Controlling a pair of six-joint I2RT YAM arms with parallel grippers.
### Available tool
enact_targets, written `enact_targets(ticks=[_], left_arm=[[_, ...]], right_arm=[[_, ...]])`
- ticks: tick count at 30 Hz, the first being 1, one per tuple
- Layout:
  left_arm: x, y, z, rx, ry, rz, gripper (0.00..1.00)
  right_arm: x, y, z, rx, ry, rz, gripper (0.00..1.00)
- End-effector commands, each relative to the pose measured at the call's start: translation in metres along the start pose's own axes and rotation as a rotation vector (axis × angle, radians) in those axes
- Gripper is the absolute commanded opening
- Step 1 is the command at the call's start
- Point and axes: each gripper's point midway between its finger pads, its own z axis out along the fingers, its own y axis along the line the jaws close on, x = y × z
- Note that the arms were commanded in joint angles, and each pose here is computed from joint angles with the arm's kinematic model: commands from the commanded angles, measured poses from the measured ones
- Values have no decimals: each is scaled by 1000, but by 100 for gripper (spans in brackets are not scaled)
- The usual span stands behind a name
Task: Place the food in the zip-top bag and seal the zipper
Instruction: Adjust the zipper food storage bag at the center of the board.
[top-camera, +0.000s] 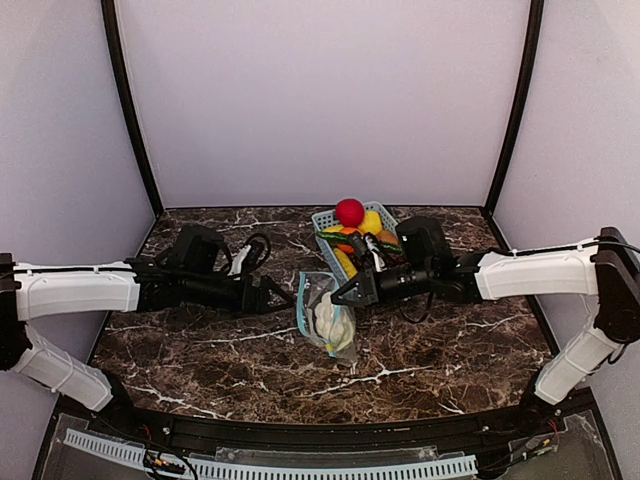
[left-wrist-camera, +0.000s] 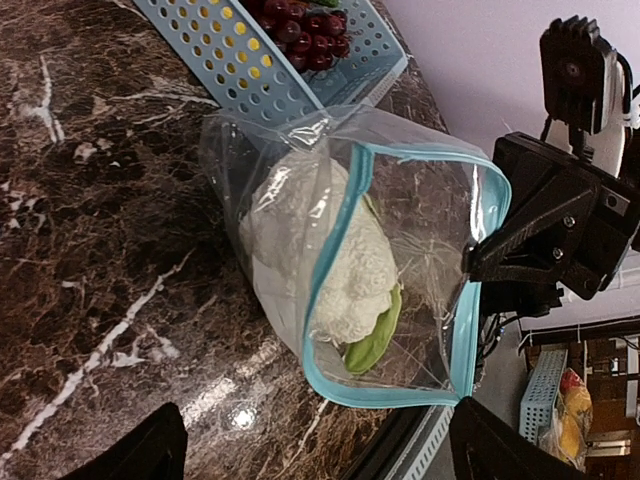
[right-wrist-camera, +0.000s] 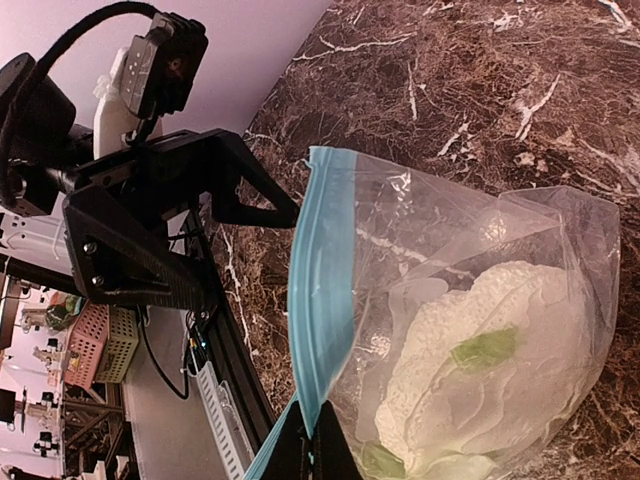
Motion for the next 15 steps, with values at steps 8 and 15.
enact_targets(ticks=[8,15], left_arm=[[26,-21,45,141,92,-74,64],[22,-31,57,177,102,-72,16]], right_arm=[[-13,11,3,-26,-36,-22,0],[-16,11,1,-9,-49,-23,0]])
